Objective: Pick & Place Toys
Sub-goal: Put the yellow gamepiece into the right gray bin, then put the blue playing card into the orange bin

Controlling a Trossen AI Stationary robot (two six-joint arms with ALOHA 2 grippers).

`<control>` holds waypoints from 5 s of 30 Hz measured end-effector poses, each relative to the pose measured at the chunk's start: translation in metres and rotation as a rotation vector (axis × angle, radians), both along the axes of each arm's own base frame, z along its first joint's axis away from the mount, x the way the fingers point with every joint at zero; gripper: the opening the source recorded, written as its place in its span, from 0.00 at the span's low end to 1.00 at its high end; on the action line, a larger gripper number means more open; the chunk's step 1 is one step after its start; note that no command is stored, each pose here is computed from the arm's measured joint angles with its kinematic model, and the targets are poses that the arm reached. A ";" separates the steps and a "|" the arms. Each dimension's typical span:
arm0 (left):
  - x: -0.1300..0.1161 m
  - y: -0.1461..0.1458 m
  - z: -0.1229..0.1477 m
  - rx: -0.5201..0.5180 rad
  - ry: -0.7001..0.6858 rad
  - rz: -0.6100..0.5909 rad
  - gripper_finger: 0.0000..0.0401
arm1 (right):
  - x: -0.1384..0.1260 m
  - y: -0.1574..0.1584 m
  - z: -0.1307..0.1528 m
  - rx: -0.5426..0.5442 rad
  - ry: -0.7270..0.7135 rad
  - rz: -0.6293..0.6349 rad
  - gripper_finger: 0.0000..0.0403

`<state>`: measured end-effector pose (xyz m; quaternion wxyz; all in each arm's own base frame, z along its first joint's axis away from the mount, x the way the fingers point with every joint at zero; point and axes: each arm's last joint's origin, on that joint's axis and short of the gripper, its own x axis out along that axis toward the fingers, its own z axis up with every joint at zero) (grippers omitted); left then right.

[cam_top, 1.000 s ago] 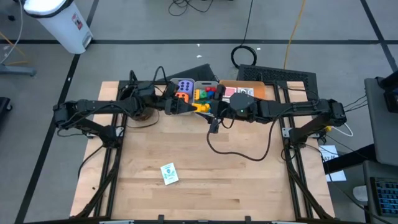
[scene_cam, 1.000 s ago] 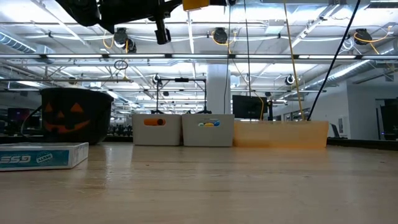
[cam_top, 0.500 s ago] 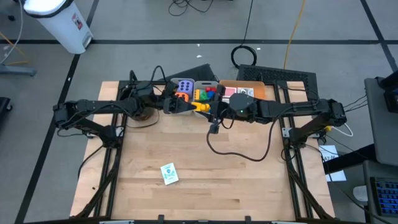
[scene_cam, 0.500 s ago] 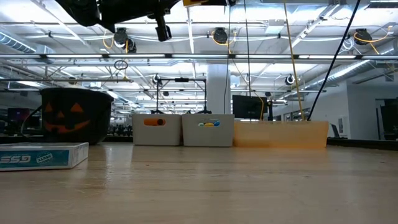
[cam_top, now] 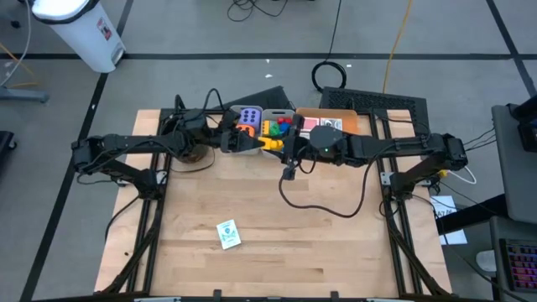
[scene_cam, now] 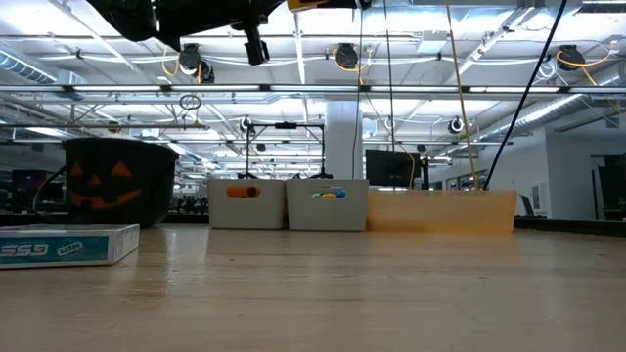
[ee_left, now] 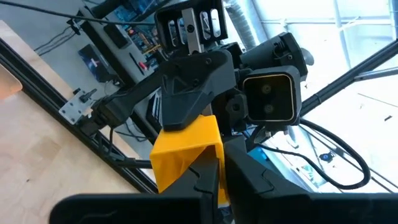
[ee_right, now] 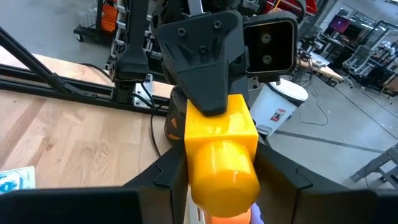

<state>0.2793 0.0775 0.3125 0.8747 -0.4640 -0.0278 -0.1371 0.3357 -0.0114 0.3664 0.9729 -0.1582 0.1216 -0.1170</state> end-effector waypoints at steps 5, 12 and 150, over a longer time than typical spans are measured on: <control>0.000 0.001 0.000 -0.002 -0.003 0.032 0.07 | 0.000 0.000 0.000 0.000 0.000 -0.004 0.32; 0.000 0.001 0.001 0.012 -0.012 0.062 0.19 | 0.000 -0.001 0.000 0.023 -0.006 -0.015 0.32; -0.093 0.059 0.063 0.258 -0.287 0.116 0.53 | 0.071 -0.175 -0.097 0.467 0.770 -0.049 0.55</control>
